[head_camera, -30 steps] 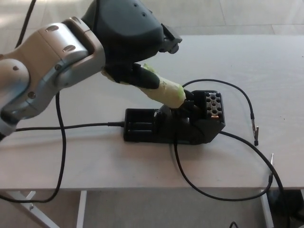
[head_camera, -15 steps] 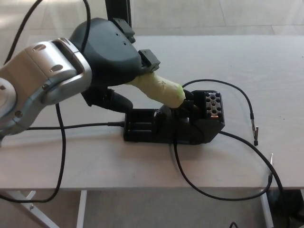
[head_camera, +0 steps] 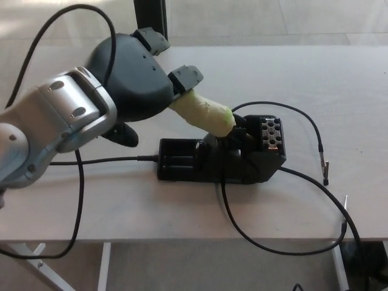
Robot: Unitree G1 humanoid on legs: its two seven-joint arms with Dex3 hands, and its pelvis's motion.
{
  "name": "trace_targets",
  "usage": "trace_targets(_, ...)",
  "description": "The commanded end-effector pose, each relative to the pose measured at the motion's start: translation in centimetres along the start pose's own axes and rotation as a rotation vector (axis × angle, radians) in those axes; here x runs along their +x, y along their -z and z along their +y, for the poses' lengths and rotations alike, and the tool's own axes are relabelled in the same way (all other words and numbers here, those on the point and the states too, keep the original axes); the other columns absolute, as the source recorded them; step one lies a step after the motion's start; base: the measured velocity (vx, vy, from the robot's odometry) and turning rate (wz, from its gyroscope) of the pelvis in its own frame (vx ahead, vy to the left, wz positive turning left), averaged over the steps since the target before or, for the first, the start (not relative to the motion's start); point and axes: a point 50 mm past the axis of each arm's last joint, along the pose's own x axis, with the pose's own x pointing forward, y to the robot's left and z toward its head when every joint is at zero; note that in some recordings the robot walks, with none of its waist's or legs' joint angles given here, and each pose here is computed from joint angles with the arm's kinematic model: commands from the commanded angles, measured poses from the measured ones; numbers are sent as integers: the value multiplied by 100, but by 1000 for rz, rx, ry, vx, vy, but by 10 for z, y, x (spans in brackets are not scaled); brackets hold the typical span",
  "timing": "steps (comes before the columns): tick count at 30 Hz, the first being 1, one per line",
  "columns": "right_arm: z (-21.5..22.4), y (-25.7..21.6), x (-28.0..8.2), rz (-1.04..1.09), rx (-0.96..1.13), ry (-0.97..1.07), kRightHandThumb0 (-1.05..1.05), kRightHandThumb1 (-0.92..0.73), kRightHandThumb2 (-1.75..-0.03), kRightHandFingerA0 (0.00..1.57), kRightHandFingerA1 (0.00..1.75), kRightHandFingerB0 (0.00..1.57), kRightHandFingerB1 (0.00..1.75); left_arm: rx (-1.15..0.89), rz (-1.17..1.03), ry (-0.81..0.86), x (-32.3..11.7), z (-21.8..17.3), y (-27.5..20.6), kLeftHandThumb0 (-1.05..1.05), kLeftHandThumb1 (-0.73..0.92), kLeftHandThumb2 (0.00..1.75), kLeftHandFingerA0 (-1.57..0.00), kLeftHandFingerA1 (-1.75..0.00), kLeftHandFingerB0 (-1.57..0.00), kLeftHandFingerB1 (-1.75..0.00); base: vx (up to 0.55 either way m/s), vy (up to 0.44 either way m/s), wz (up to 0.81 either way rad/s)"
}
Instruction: Use the left hand of the robot to grab the soldering gun kept on the middle of the table and pull it out of its base and keep it on the left side of the base
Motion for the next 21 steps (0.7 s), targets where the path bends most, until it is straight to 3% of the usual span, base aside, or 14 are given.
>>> trace_targets(1, -16, -8, -4, -28, -35, 37, -58, -64, -59, 41, 57, 41, 38, 110, 27, -371, 4, -40, 1, -24, 50, 65, -115, -143, -36, -49, 0, 0, 0)
trace_targets(2, -17, -8, -4, -27, -36, 38, -58, -64, -59, 41, 57, 41, 38, 104, 25, -376, 4, -40, 0, -24, 50, 65, -115, -143, -36, -49, 0, 0, 0)
trace_targets(3, -17, -7, -4, -32, -27, 49, -57, -63, -59, 43, 58, 43, 40, 37, 3, -423, 4, -41, -1, -22, 50, 75, -111, -155, -52, -56, 0, 0, 0)
trace_targets(4, -18, -8, -5, -41, -19, 63, -57, -64, -60, 45, 61, 45, 41, -34, -15, -459, 5, -39, -3, -32, 58, 71, -100, -159, -73, -71, 0, 0, 0)
trace_targets(6, -18, -9, -4, -44, -13, 76, -57, -64, -60, 48, 62, 48, 41, -106, -25, -455, 5, -38, -4, -29, 58, 71, -103, -132, -89, -79, 0, 0, 0)
trace_targets(9, -19, -10, -4, -52, -5, 91, -56, -64, -59, 52, 63, 51, 42, -131, -21, -479, 6, -39, -4, -29, 55, 71, -106, -130, -93, -77, 0, 0, 0)
trace_targets(10, -19, -10, -4, -56, -15, 105, -57, -64, -59, 56, 63, 54, 42, -131, -17, -483, 6, -40, -3, -28, 54, 77, -105, -139, -92, -84, 0, 0, 0)
trace_targets(14, -20, -12, -4, -72, -20, 135, -62, -67, -59, 65, 66, 59, 41, -138, -3, -508, 6, -42, -1, -28, 51, 76, -102, -152, -92, -81, 0, 0, 0)
trace_targets(15, -20, -12, -5, -74, -15, 136, -61, -67, -60, 65, 67, 57, 42, -139, -3, -518, 6, -42, 0, -27, 48, 80, -101, -159, -94, -92, 0, 0, 0)
trace_targets(17, -21, -12, -5, -82, -6, 145, -63, -68, -60, 65, 66, 54, 43, -160, 3, -535, 6, -42, 2, -24, 55, 85, -97, -159, -90, -97, 0, 0, 0)
trace_targets(20, -22, -11, -5, -82, -1, 155, -66, -70, -61, 66, 61, 51, 42, -233, 7, -553, 6, -39, 6, -22, 53, 93, -101, -139, -89, -88, 0, 0, 0)
trace_targets(21, -22, -11, -5, -85, 17, 157, -66, -71, -61, 67, 62, 52, 43, -217, 21, -531, 4, -38, 11, -20, 48, 95, -97, -156, -89, -109, 0, 0, 0)
